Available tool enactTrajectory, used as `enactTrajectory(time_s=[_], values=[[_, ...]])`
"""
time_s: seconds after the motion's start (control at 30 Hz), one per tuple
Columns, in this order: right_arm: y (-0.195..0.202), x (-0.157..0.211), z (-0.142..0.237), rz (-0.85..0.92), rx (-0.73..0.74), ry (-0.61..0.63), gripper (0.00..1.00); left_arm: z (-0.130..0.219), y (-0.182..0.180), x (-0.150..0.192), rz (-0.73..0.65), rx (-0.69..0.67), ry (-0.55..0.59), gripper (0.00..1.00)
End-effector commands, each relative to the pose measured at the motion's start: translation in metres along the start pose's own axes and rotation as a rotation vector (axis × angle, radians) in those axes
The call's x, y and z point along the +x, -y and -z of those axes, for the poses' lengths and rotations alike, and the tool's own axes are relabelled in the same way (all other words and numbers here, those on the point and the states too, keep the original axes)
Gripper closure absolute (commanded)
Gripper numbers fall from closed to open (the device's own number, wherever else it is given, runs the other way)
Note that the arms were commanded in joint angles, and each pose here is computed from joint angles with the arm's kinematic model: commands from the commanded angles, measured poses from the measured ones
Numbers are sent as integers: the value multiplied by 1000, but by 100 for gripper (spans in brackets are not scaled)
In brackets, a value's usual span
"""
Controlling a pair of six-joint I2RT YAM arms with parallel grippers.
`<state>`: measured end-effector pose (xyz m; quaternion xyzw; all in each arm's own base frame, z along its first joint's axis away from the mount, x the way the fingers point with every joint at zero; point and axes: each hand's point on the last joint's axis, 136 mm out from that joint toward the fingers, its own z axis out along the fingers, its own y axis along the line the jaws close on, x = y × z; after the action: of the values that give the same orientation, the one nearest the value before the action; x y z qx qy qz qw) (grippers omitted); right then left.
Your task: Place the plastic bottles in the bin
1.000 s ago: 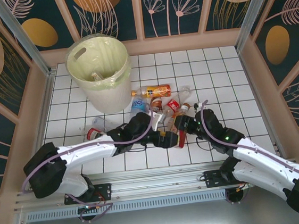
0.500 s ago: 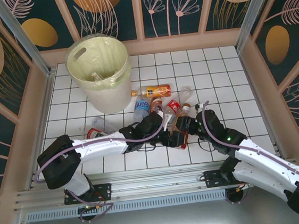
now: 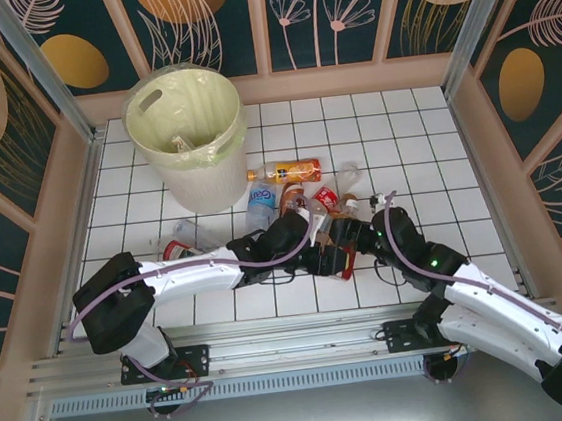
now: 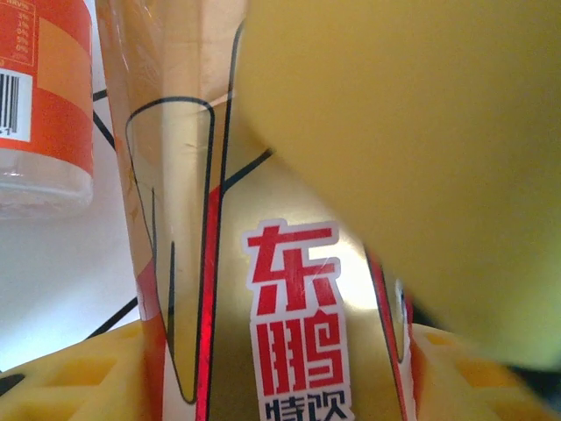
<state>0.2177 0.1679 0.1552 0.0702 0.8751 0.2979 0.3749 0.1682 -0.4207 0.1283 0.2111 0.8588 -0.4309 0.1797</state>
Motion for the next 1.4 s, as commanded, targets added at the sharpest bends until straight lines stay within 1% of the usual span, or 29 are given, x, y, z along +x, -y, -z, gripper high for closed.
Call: enactTrajectory(time_s=[0.0,0.1,0.17,0.2,0.33,0.5,0.67,0.9,1.03,1.1,1.17,1.27,1.37], values=[[-8,-17,15,25,-8,48,7,2,7,-10,-18,-4,30,46],[-7,-24,31,43,-7,72,3,4,10,-16,-24,-1,43,46],[-12,-30,45,55,-35,98,1,4,8,-15,-28,-12,32,46],[-14,-33,51,60,-48,112,1,5,15,-24,-37,-1,45,45],[-22,-45,77,86,-86,159,1,5,13,-37,-34,-12,47,45],[-43,-56,107,165,-179,196,1,22,13,-58,-53,-25,83,45],[-57,-63,127,254,-230,211,1,49,9,-85,-77,-56,136,45],[-63,-70,137,310,-258,266,1,93,11,-133,-132,-111,232,44],[-65,-69,137,341,-267,271,1,122,5,-166,-142,-144,291,44],[-69,-65,137,364,-298,265,1,137,-1,-183,-144,-169,323,44],[-77,-58,139,396,-365,257,1,156,-5,-201,-151,-197,361,44],[-86,-54,146,418,-442,276,1,186,-6,-228,-165,-239,419,43],[-85,-55,147,422,-439,286,1,215,-8,-252,-175,-288,479,43]])
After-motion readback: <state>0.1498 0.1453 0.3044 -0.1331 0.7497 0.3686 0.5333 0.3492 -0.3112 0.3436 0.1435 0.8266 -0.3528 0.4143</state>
